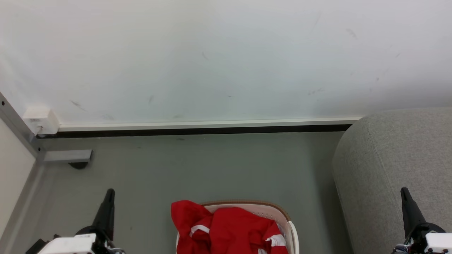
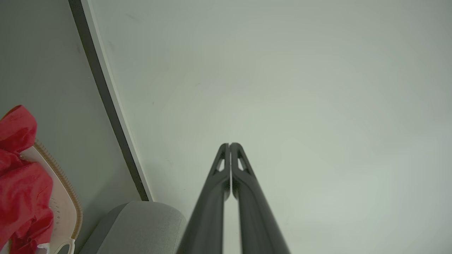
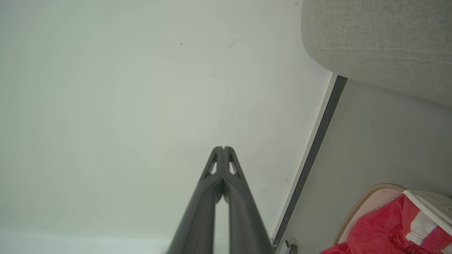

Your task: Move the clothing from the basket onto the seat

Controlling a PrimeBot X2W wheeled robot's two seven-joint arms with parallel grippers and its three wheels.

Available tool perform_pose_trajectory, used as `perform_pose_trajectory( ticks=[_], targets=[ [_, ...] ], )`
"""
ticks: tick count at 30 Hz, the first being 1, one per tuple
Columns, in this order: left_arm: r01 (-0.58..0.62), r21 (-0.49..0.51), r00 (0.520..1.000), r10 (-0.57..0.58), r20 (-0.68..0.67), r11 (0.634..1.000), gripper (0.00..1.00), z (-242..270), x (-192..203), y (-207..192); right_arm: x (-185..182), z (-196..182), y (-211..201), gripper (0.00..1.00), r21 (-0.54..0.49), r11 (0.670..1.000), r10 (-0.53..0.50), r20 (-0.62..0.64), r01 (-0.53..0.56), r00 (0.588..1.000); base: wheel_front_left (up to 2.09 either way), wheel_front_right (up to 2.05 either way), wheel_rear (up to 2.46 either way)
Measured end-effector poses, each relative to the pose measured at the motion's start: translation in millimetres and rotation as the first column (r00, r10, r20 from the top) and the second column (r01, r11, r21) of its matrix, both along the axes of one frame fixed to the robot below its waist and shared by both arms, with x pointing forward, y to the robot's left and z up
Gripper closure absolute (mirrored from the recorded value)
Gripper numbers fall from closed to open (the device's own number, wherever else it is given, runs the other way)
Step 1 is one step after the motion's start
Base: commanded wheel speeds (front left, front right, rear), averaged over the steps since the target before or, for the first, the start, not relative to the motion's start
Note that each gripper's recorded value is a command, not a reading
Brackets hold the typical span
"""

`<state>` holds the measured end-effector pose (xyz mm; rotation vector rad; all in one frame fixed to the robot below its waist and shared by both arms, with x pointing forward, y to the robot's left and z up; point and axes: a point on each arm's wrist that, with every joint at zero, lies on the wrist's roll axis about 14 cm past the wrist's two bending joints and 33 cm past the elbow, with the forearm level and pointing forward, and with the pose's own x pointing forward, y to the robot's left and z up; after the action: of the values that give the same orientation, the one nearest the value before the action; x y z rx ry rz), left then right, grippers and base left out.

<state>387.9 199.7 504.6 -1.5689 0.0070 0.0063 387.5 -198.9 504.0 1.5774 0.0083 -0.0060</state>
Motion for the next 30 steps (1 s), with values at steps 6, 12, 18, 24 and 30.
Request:
perform_pose_trajectory(
  ticks=[6,12,18,24,30],
  targets=[
    [0.000,0.000,1.000,0.000,0.000,1.000,1.00,0.0,0.0,0.0,0.0,0.0,0.0,1.00,0.000,1.000,0.000,0.000,0.000,1.000,0.00,0.00,0.00],
    [0.000,0.000,1.000,0.000,0.000,1.000,1.00,0.0,0.0,0.0,0.0,0.0,0.1,1.00,0.000,1.000,0.000,0.000,0.000,1.000,0.00,0.00,0.00],
    [0.000,0.000,1.000,0.000,0.000,1.000,1.00,0.0,0.0,0.0,0.0,0.0,0.0,1.00,0.000,1.000,0.000,0.000,0.000,1.000,0.00,0.00,0.00],
    [0.000,0.000,1.000,0.000,0.000,1.000,1.00,0.0,0.0,0.0,0.0,0.0,0.0,1.00,0.000,1.000,0.000,0.000,0.000,1.000,0.00,0.00,0.00],
    [0.000,0.000,1.000,0.000,0.000,1.000,1.00,0.0,0.0,0.0,0.0,0.0,0.1,1.00,0.000,1.000,0.000,0.000,0.000,1.000,0.00,0.00,0.00]
  ],
)
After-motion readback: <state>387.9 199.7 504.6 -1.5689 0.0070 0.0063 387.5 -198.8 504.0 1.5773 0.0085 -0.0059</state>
